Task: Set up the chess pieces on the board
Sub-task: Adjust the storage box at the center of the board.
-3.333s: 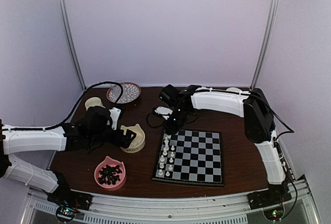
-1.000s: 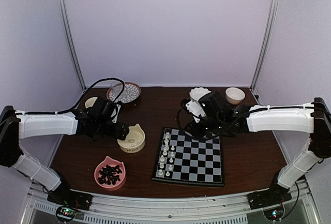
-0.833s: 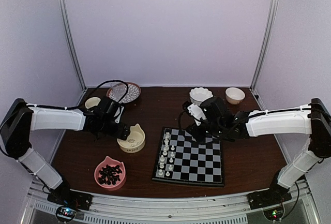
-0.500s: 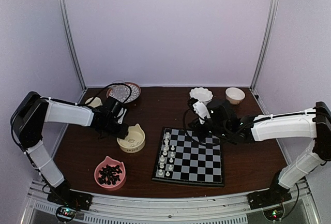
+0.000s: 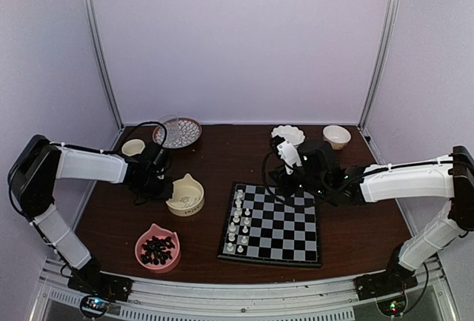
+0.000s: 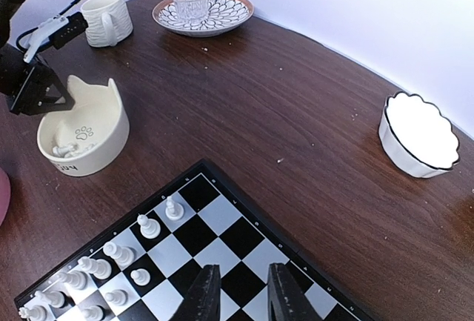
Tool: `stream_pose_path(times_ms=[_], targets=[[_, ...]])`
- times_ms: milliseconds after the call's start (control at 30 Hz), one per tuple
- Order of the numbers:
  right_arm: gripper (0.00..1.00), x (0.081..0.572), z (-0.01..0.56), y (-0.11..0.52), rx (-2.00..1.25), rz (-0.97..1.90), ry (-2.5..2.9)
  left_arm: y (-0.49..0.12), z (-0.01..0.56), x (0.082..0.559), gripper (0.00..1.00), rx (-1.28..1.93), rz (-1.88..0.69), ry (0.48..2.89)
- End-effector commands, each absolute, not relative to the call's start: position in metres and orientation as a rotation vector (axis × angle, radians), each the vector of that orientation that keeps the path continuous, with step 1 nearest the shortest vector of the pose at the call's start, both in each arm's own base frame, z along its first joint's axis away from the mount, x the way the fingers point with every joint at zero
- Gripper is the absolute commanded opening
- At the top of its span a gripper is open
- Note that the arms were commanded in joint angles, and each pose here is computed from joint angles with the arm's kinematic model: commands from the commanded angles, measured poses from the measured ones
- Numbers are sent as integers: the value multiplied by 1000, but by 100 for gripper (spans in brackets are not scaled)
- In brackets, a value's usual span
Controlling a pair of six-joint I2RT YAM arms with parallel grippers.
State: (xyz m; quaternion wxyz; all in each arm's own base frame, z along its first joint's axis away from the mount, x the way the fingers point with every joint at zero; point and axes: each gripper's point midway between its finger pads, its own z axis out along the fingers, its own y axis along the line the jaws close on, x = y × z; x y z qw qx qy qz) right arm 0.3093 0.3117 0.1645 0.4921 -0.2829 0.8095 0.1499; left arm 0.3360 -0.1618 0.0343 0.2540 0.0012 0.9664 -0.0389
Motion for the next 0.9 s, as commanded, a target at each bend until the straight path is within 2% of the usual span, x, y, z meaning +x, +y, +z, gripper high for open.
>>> stream_pose_path(times_ms=[0,100,167,267,400,533,667,733,867], targets=[[25,309,174,308,-670,344,1932,-134,33,307,25,-364,-33,2660],[25,309,176,307,-668,346,1926,-117,38,286,35,-515,113,2640],[25,309,177,307,-667,349,1924,-122,38,276,41,-519,110,2640],[25,308,178,308,-669,354,1924,-134,42,267,49,-477,39,2652],[25,307,179,308,-672,361,1923,-134,72,272,56,-346,57,2569],[25,306,180,308,-674,362,1924,-137,110,291,59,-112,111,2495],[25,305,183,308,-677,370,1917,-166,133,317,64,290,122,2431],[25,304,184,308,-678,375,1911,-176,130,327,69,458,161,2425],[25,302,187,306,-676,379,1902,-207,101,334,75,736,65,2456]])
